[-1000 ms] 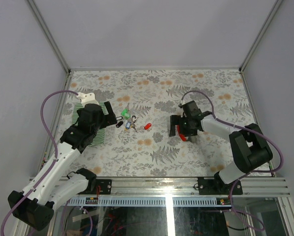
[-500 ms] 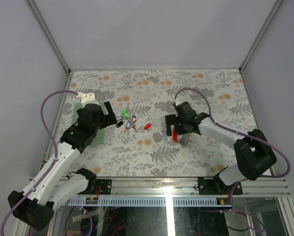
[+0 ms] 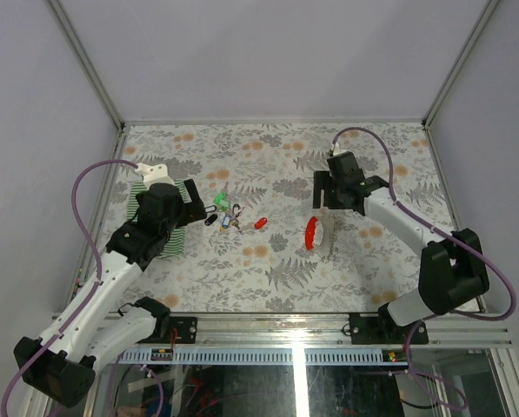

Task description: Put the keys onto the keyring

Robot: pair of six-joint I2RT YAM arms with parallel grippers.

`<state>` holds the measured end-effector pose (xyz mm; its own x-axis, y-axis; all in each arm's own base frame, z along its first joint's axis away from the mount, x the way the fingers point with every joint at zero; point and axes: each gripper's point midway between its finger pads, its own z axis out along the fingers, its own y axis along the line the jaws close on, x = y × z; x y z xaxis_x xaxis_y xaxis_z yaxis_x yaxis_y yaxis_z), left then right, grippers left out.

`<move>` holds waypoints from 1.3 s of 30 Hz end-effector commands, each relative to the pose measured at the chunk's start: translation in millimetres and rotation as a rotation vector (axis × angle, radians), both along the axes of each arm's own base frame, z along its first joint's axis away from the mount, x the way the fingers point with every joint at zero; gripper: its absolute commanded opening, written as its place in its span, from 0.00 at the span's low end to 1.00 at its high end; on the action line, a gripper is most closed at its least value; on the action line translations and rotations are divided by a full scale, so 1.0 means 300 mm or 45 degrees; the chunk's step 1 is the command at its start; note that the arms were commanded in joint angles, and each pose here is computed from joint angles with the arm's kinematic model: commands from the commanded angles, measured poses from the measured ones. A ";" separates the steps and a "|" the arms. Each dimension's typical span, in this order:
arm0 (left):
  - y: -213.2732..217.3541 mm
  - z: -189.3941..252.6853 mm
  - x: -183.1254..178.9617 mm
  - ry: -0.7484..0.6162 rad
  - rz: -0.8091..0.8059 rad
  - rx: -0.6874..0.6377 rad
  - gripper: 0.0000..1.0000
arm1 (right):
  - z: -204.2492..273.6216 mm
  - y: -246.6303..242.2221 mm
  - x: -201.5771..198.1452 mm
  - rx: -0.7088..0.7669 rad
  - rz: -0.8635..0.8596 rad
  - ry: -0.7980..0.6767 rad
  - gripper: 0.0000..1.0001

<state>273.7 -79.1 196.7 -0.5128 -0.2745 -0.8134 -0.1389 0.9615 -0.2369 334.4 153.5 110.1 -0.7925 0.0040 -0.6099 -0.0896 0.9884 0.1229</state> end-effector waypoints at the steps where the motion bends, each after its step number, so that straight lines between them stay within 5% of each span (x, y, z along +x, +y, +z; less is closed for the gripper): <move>1: 0.012 0.022 0.015 -0.045 0.033 -0.012 1.00 | -0.060 -0.086 0.046 -0.020 -0.152 0.100 0.76; 20: -0.002 0.017 0.015 -0.036 0.006 -0.019 1.00 | -0.170 -0.105 0.114 0.088 0.000 0.215 0.58; 39: -0.007 0.015 0.016 -0.032 -0.004 -0.022 1.00 | -0.192 -0.075 0.084 -0.387 0.253 0.234 0.54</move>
